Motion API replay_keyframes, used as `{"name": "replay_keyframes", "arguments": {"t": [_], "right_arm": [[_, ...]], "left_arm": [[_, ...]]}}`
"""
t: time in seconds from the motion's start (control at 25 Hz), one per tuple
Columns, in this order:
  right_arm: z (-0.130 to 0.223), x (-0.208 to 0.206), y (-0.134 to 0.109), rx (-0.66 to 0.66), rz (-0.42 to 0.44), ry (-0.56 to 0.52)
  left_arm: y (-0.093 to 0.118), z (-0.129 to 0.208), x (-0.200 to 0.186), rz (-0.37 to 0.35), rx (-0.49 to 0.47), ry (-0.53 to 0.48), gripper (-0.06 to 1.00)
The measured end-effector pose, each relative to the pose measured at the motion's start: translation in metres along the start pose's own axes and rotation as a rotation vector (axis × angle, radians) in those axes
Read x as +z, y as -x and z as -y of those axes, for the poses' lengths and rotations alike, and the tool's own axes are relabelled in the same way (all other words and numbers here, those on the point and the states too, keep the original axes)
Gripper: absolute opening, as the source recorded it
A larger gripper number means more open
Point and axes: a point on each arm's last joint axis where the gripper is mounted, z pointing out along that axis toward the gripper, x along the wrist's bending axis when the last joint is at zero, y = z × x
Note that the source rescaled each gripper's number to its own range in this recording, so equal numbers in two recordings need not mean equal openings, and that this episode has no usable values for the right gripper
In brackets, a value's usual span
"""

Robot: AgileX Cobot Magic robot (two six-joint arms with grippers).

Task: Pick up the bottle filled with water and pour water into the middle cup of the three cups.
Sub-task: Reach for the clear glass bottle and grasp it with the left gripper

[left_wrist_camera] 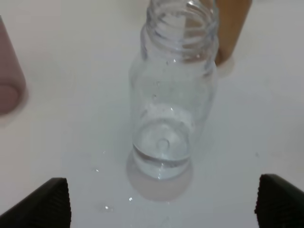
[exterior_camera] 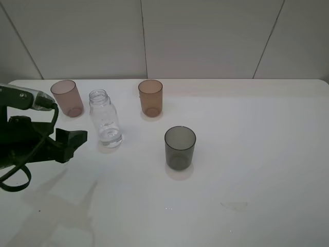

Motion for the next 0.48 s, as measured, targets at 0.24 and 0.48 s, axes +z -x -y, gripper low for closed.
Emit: {"name": "replay_keyframes", "arguments": {"t": [0.24,0.48], "right_arm": [[0.0,0.0,0.0,0.0,0.0,0.0],[0.0,0.0,0.0,0.0,0.0,0.0]], "left_arm": [[-0.002,0.016,0.027,-0.038,0.022,0.077,1.0],[0.004,0.027,0.046,0.035,0.053,0.17,1.0]]}}
